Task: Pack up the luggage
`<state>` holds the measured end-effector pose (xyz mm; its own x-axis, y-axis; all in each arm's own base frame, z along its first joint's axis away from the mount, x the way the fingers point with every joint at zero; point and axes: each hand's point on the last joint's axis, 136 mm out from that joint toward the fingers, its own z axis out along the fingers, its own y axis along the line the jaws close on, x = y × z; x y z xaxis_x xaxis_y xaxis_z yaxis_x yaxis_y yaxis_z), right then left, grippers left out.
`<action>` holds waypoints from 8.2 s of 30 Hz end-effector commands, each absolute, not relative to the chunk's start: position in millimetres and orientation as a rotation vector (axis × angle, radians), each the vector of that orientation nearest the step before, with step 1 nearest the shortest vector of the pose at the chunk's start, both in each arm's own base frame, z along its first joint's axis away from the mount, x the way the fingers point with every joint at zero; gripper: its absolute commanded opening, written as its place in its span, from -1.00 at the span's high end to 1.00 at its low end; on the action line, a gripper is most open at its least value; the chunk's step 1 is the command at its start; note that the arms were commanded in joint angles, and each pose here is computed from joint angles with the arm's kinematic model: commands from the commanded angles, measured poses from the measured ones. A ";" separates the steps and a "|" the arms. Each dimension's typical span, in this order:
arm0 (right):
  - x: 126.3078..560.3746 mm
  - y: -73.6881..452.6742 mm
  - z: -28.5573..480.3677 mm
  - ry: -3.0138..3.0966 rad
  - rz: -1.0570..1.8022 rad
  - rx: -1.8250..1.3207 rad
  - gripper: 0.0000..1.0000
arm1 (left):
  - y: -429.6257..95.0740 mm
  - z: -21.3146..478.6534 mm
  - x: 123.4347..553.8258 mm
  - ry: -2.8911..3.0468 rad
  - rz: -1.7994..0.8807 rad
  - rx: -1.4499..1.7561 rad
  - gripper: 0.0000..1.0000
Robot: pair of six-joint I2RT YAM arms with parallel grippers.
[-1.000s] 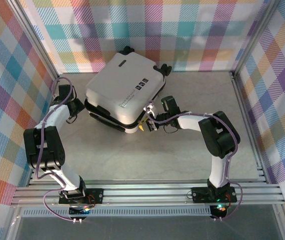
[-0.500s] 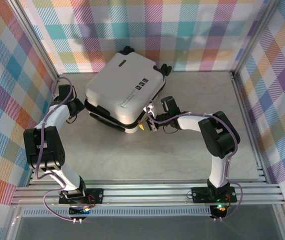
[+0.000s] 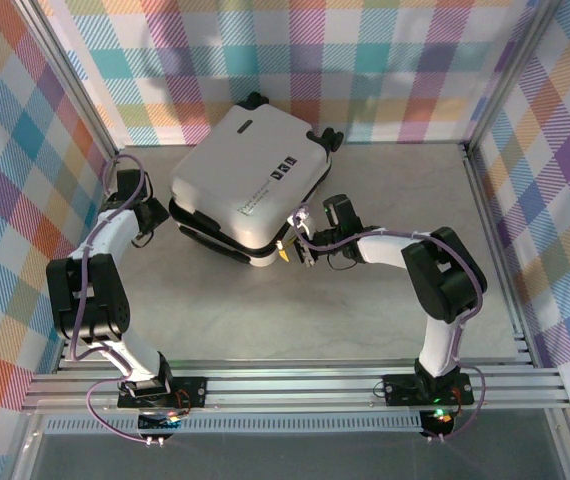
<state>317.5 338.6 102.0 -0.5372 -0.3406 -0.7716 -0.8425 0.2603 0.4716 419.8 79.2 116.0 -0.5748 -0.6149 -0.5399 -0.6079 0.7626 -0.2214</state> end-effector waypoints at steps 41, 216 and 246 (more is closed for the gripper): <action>249.6 343.4 141.7 2.034 0.946 -1.244 1.00 | 27.2 88.5 419.8 2.353 -0.135 -0.870 -0.10; 278.6 347.6 252.6 2.147 0.678 -0.691 0.28 | -140.9 127.2 324.3 2.363 -0.561 -0.477 0.46; 506.0 139.1 257.5 2.310 0.607 -0.094 -0.41 | -240.3 114.9 299.1 2.528 -0.428 0.238 0.27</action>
<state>510.2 136.8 259.2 -0.7080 0.1235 -0.6953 -0.2167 0.8991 0.3803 303.9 -239.0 121.8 -0.8334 -0.0037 -0.5526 0.2138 0.9200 -0.3286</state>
